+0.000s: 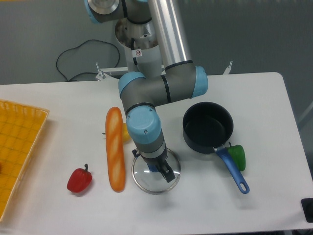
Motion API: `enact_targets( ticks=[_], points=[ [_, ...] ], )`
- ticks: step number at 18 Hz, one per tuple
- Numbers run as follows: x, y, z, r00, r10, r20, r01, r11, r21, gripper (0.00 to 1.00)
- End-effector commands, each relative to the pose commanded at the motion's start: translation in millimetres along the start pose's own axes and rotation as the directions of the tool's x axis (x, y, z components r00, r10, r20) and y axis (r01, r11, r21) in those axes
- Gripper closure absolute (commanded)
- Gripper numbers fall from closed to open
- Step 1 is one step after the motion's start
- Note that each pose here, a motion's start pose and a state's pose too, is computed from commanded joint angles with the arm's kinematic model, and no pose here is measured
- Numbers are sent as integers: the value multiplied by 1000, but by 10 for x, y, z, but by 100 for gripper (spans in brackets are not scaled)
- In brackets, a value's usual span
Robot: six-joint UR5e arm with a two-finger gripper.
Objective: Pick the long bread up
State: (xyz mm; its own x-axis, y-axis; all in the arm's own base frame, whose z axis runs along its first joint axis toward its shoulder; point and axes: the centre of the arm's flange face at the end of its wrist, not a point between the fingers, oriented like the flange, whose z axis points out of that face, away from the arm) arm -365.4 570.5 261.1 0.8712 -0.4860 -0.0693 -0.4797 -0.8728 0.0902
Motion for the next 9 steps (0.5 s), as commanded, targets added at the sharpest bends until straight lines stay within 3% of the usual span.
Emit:
enact_targets(
  ticks=[9],
  points=[
    [-9, 9, 51, 1000, -7, -2, 7, 1000, -18, 0]
  ],
)
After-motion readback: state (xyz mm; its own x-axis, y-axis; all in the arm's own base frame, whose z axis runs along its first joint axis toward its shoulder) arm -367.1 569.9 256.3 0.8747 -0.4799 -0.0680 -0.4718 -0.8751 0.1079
